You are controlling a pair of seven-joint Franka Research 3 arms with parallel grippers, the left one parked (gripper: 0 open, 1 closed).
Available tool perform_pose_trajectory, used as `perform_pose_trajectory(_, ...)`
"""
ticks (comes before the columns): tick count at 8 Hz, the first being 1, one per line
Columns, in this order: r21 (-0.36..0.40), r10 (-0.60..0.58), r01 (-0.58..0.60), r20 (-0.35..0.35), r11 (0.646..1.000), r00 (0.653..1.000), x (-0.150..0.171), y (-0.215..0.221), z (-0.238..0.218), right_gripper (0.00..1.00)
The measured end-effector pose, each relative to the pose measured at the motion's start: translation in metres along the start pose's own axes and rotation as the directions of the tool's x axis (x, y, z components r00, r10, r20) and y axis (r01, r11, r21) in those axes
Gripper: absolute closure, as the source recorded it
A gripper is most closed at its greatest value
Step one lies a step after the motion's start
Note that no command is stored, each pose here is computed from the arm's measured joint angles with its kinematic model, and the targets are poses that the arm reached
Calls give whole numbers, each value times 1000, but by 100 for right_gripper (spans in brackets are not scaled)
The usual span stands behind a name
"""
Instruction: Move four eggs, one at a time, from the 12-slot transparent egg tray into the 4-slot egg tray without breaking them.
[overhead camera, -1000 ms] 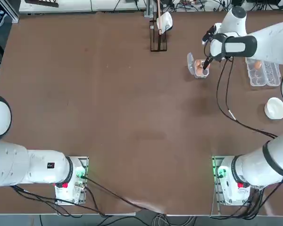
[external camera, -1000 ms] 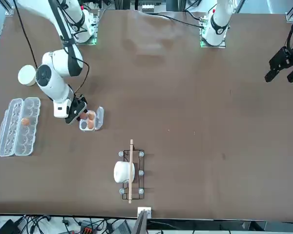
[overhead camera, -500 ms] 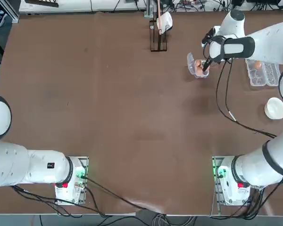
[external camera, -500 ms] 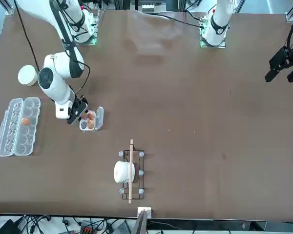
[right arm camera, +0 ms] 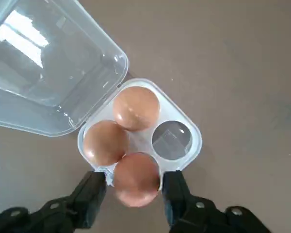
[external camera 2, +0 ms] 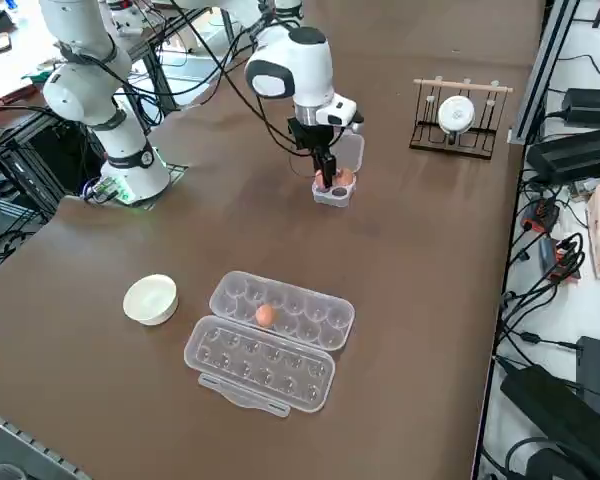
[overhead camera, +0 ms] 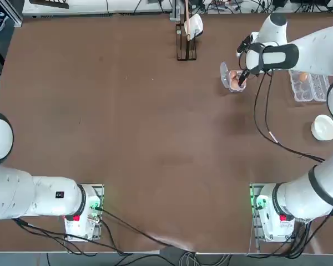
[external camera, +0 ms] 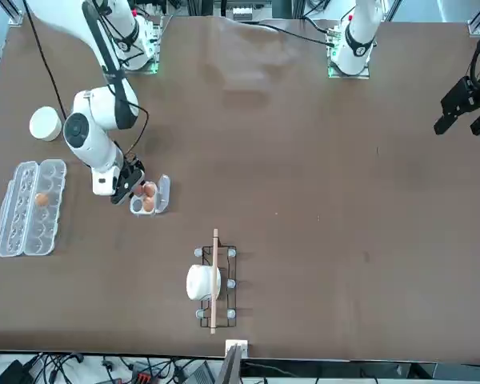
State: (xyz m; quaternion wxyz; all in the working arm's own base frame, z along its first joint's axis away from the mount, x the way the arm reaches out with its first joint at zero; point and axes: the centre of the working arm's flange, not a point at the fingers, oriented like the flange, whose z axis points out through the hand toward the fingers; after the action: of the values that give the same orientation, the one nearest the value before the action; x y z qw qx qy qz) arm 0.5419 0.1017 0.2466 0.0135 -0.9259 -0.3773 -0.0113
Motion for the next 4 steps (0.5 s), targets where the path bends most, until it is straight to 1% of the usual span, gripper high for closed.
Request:
perform_pose_trajectory(1, 0, 0, 0, 0, 1000, 1000, 0, 0, 0, 9)
perform_pose_trajectory(2, 0, 0, 0, 0, 1000, 1000, 0, 0, 0, 0)
perform_pose_trajectory(4, -6, 3, -3, -8, 1000, 1000, 0, 2, -5, 0)
